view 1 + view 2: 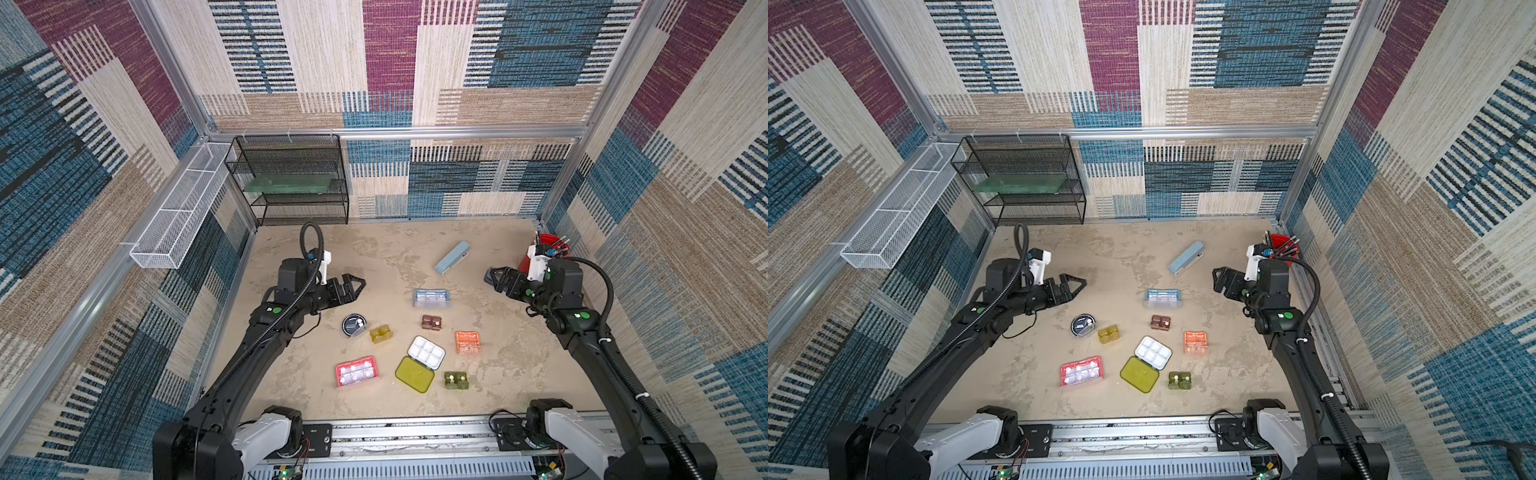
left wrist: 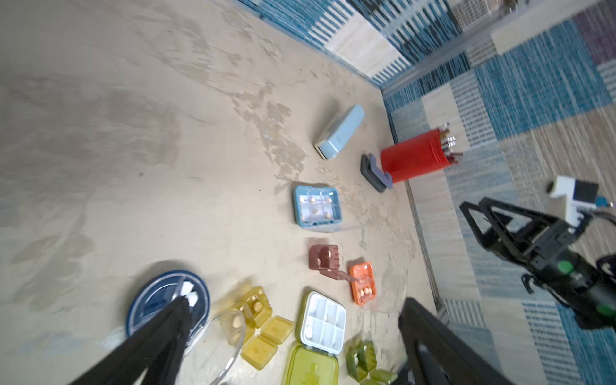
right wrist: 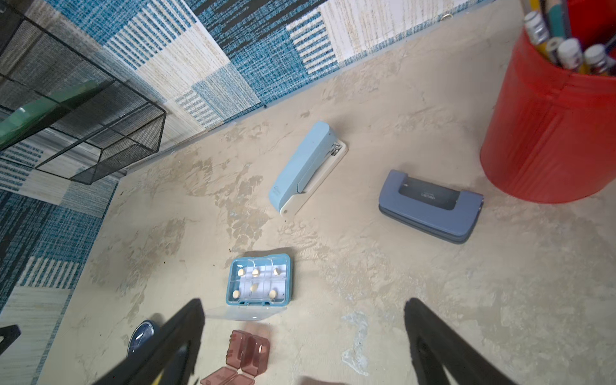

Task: Close pillboxes
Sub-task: Move the pillbox to the center of the board, then adjust the pillbox at the center of the board.

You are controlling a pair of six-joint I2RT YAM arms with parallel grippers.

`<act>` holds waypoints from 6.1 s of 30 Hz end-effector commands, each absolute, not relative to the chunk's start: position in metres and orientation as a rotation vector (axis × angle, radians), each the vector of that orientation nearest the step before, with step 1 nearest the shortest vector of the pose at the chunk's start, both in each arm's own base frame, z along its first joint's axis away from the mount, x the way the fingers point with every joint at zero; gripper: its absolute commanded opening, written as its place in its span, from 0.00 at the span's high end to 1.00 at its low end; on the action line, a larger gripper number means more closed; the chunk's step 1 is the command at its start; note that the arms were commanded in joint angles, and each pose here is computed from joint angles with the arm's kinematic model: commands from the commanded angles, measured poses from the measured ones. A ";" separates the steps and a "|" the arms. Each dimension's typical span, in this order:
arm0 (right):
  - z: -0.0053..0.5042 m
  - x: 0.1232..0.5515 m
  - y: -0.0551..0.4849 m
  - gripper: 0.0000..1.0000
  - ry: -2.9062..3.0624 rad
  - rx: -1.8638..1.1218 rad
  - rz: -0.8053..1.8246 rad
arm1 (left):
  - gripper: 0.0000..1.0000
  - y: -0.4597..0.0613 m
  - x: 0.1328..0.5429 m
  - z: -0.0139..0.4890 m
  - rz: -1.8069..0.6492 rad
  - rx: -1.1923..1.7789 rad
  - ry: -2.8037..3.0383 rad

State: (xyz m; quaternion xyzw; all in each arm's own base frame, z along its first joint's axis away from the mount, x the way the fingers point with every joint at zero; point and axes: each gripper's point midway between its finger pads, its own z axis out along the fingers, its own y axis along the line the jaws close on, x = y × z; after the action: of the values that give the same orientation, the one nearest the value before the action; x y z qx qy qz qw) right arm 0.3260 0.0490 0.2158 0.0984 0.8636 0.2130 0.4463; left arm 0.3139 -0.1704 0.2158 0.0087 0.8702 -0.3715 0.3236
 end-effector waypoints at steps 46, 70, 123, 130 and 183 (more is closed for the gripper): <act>0.111 0.167 0.112 0.04 2.792 0.345 0.646 | 0.01 -0.309 0.249 0.203 -0.973 0.997 2.144; 0.083 0.179 0.096 0.00 2.797 0.379 0.535 | 0.02 -0.313 0.249 0.199 -0.961 1.021 2.147; 0.132 0.229 0.121 0.08 2.752 0.139 0.540 | 0.10 -0.348 0.232 0.195 -0.952 1.216 2.132; 0.132 0.206 0.110 0.07 2.948 0.659 0.446 | 0.10 -0.345 0.237 0.198 -0.916 1.196 2.135; 0.090 0.260 0.121 0.55 2.910 1.014 0.780 | 0.10 -0.311 0.244 0.188 -0.779 1.151 2.172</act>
State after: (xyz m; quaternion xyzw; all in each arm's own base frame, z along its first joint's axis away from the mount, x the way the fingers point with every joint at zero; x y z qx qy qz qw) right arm 0.2676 0.1240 0.0916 0.3340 0.9071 0.2559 -0.0043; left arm 0.2457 -0.3118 0.1881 0.4073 0.8200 -0.2958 0.2725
